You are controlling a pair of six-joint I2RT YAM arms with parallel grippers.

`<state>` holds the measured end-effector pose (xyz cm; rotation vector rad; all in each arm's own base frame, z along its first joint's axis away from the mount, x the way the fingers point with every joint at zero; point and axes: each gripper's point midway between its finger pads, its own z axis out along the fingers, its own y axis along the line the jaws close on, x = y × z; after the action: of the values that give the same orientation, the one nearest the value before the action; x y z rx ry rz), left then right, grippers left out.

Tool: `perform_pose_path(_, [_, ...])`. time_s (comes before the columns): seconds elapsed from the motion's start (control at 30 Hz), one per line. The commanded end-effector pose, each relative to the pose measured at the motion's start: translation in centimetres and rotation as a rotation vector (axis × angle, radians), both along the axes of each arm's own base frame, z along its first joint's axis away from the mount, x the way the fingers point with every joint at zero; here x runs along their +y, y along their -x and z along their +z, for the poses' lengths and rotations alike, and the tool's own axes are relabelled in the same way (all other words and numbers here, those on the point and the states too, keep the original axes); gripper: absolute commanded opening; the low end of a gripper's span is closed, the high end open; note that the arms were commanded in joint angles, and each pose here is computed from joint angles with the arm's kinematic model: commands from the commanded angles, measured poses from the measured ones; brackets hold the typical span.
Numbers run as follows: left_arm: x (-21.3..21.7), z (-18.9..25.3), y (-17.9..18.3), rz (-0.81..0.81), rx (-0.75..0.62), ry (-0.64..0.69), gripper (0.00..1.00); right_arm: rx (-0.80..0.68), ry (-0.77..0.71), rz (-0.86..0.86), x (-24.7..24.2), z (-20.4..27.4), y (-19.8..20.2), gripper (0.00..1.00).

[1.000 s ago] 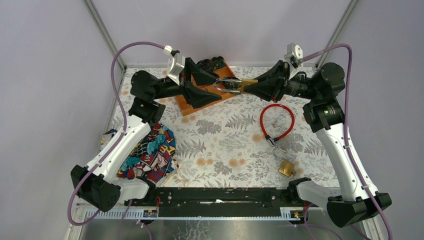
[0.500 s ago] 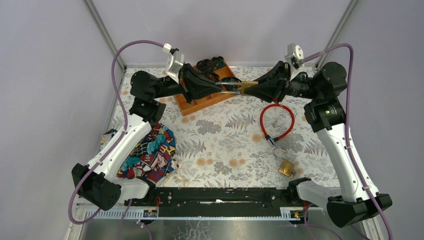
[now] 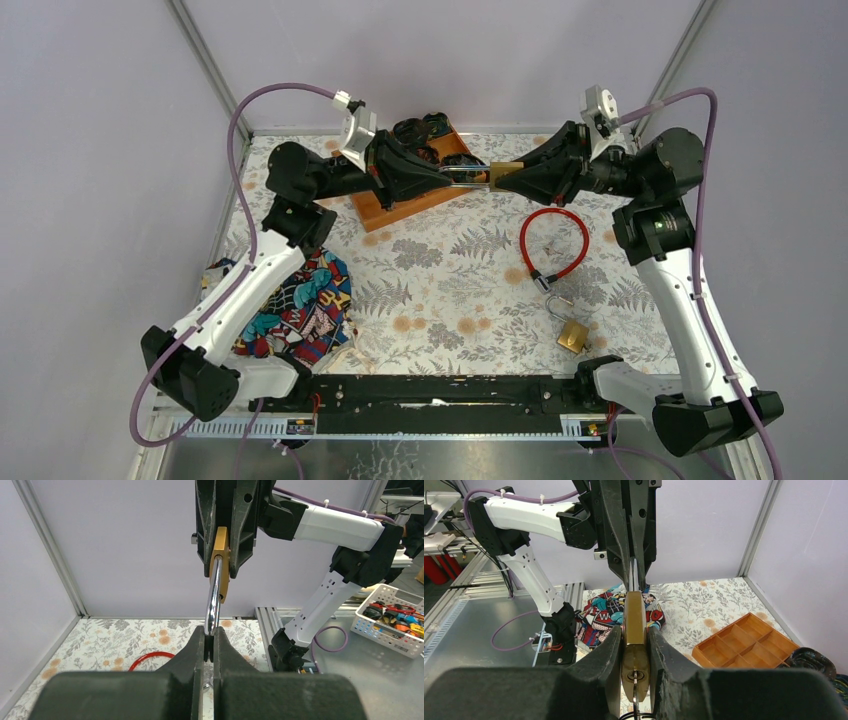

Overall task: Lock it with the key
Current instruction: Lock the lock.

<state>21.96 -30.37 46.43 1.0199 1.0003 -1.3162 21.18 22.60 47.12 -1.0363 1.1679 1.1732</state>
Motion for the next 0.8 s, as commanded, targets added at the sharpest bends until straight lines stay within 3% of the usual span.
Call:
perform_pose_path(0.0, [-2.7,-1.4,3.0,-0.146,-0.021,-0.055,0.0,-0.104,-0.109,-0.057,0.2,2.9,-1.0,0.0])
perform_pose_path(0.5, [-6.8,-1.1,4.8,-0.197,-0.011,0.041,0.0,0.026,-0.123,-0.119,0.5,-0.2,-3.7,0.0])
perform_pose_path(0.77, [-9.7,-2.2,5.0,-0.22,-0.014,0.006,0.0,0.166,0.037,-0.196,0.6,-5.3,-6.9,0.0])
